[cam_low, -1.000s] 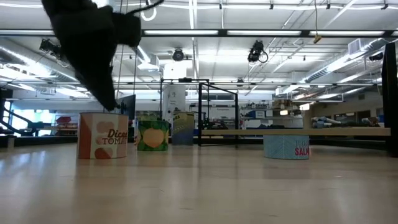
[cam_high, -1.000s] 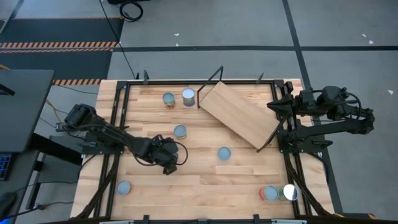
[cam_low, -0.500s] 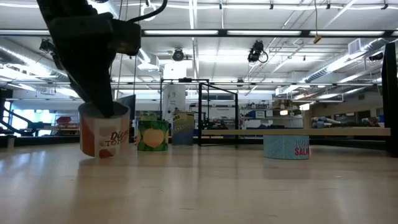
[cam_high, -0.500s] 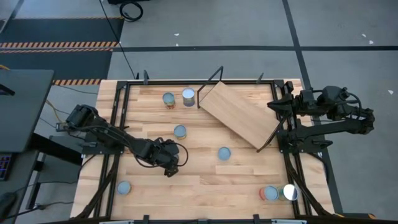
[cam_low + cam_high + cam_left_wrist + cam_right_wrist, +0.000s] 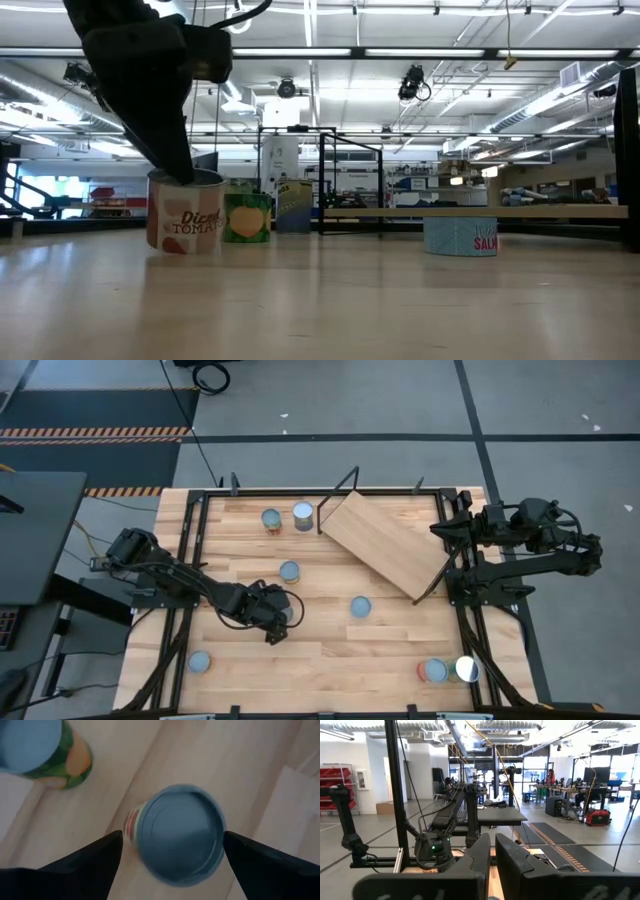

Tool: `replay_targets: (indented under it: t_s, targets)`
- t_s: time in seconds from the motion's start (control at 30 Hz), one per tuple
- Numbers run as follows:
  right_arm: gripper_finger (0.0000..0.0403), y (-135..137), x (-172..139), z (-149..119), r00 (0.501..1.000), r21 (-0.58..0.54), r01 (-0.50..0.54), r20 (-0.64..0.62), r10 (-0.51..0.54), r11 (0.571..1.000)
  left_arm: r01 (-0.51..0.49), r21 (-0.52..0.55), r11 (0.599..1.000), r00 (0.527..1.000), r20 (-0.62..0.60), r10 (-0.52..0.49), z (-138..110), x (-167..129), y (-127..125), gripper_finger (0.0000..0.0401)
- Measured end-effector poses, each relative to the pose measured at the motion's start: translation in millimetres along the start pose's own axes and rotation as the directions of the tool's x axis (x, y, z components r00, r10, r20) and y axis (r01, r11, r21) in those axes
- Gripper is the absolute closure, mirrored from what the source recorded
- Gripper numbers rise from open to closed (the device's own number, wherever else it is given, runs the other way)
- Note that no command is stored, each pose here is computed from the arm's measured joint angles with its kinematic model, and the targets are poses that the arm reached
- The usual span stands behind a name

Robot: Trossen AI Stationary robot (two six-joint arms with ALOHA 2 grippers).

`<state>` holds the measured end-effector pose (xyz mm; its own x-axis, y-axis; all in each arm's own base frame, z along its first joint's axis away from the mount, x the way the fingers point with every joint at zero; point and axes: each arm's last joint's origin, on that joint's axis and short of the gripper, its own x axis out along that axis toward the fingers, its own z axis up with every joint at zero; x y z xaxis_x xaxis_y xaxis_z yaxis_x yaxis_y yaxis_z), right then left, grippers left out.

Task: Pick and place cans onto a shelf
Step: Put the canned diced tomatoes on the shelf

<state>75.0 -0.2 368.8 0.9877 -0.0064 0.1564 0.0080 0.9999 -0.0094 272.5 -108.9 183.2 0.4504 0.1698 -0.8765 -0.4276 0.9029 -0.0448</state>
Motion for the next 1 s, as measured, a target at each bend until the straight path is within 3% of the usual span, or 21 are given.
replay_targets:
  t_s: [0.37, 0.67, 1.0]
  targets:
    - [0.0368, 0.0, -0.1, 0.3, 1.0, 0.0, 0.0, 0.002, 0.0, 1.0, 0.027, -0.05, 0.998, 0.999, 0.036, -0.025, 4.8, -3.6, -0.5, 0.0049]
    - [0.0368, 0.0, -0.1, 0.3, 1.0, 0.0, 0.0, 0.003, 0.0, 1.0, 0.049, -0.008, 0.999, 0.998, 0.045, -0.048, -2.3, -5.6, -9.9, 0.0049]
    - [0.0368, 0.0, 0.0, 0.4, 1.0, 0.0, 0.0, 0.004, 0.0, 1.0, -0.043, 0.025, 0.999, 0.998, 0.053, 0.041, -5.6, 16.9, -11.9, 0.0049]
